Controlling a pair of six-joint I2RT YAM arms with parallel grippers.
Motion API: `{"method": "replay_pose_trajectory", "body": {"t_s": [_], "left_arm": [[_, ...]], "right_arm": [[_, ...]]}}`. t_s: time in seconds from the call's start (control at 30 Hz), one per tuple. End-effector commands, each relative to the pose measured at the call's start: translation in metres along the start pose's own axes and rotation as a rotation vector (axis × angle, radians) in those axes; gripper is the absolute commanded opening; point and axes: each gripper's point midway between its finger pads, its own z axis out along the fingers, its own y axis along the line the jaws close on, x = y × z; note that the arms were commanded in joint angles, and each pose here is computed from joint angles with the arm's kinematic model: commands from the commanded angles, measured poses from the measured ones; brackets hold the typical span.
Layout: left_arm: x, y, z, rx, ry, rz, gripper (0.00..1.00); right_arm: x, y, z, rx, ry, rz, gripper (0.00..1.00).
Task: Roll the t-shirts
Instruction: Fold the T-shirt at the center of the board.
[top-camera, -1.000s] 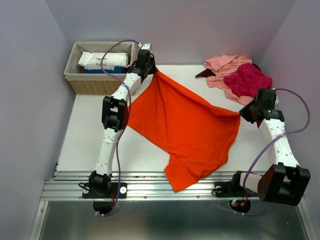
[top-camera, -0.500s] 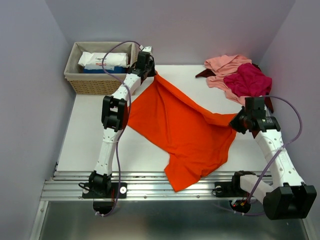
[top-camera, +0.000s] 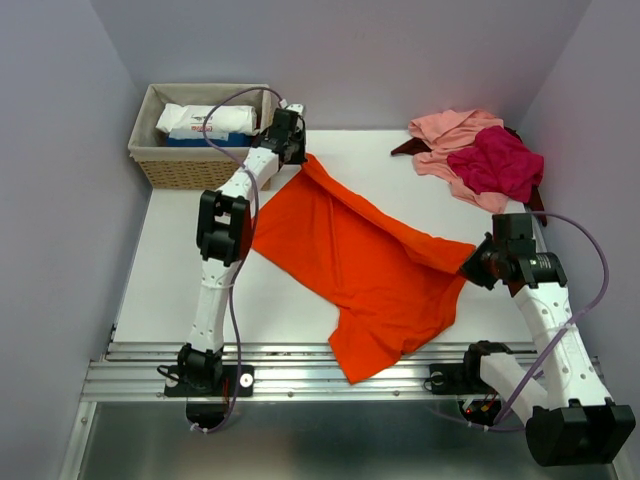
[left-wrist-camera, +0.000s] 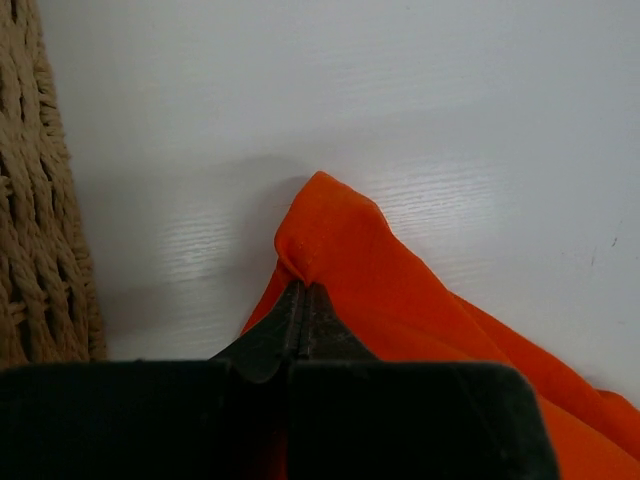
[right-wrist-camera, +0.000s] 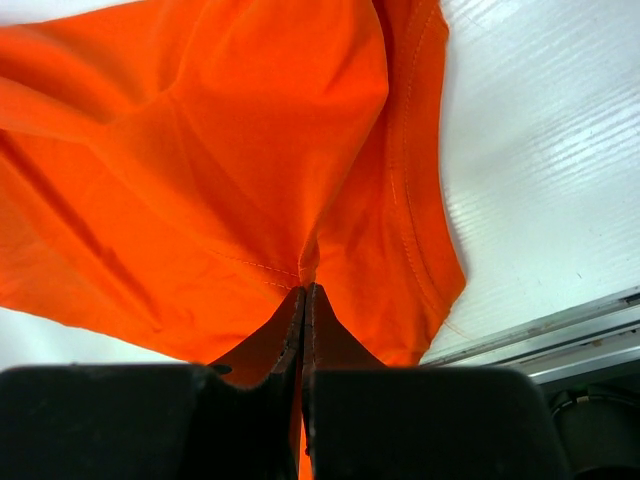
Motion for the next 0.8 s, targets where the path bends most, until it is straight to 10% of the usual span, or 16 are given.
{"method": "replay_pose_trajectory", "body": {"t_s": [0.0, 0.77], "left_arm": [[-0.051, 0.0, -0.052, -0.014, -0.097, 0.029, 0.0], [-0.034, 0.02, -0.062, -0.065, 0.006, 0.088, 0.0]], "right_arm": [[0.011, -0.002, -0.005, -0.012, 0.025, -0.001, 0.01], [0.024, 0.001, -0.007, -0.072, 0.077, -0.065, 0.01]]}}
